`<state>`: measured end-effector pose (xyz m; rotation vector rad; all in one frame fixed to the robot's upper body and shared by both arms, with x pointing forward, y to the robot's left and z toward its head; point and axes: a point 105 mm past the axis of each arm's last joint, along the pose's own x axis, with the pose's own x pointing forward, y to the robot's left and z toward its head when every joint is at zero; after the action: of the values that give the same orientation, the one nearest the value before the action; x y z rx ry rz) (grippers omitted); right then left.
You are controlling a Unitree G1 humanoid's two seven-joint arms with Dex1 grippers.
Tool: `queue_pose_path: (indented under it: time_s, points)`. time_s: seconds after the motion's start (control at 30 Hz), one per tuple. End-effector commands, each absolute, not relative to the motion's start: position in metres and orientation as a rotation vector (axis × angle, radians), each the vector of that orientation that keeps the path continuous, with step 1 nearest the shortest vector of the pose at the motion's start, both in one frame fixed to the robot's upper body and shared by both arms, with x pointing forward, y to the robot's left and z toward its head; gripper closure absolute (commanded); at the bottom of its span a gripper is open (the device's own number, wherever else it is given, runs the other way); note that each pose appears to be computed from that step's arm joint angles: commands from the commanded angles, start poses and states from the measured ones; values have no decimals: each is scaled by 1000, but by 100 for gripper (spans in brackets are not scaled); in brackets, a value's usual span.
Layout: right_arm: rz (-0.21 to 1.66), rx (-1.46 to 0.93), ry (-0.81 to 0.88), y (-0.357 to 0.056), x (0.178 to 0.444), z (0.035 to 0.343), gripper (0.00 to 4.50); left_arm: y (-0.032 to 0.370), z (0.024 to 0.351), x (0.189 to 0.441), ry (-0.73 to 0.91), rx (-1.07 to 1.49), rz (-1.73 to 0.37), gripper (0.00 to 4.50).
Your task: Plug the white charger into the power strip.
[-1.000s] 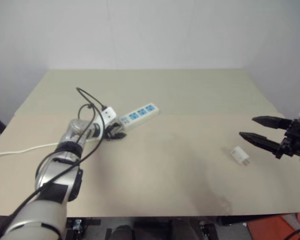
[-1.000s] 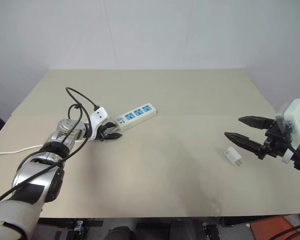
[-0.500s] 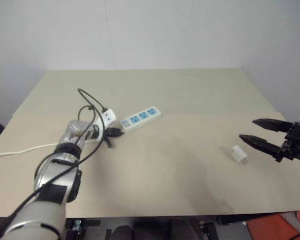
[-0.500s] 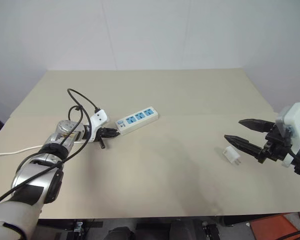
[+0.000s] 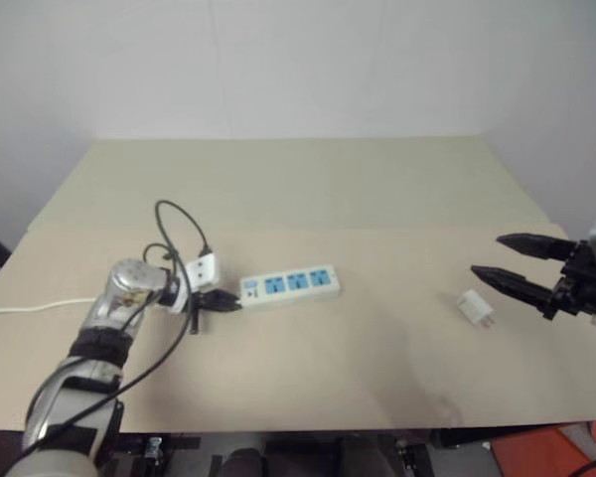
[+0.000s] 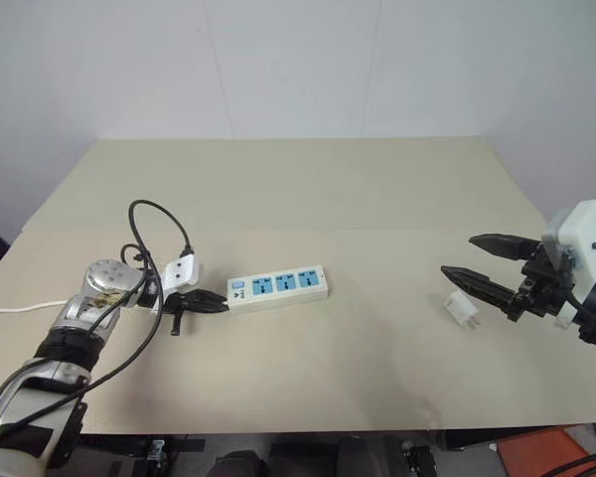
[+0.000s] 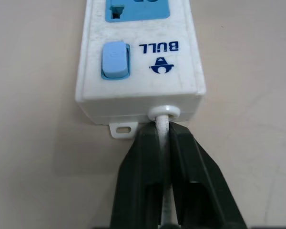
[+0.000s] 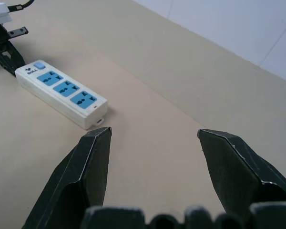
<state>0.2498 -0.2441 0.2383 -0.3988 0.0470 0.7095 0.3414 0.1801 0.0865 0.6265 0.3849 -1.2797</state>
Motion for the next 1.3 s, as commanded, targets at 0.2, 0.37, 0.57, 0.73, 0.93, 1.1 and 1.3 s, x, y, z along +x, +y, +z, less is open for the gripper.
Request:
queue_pose_path:
  time_s: [0.2, 0.37, 0.57, 0.73, 0.93, 1.1, 1.3]
  points:
    - [703, -422, 26, -246, 248, 248, 101, 202, 111, 330, 349, 690, -1338, 144]
    - [688, -420, 30, -249, 246, 248, 101, 216, 154, 328, 276, 695, -1348, 116]
    - [684, -419, 23, -248, 247, 249, 101, 201, 173, 351, 125, 561, -1245, 116]
    - [679, -421, 10, -248, 249, 254, 101, 174, 163, 360, 33, 455, -1250, 116]
    - [673, -424, 4, -247, 248, 258, 101, 154, 136, 363, 100, 480, -1325, 116]
    - [666, -420, 2, -247, 244, 257, 101, 148, 125, 367, 120, 451, -1327, 116]
    - [666, -411, 5, -246, 242, 257, 101, 144, 115, 363, 125, 406, -1352, 116]
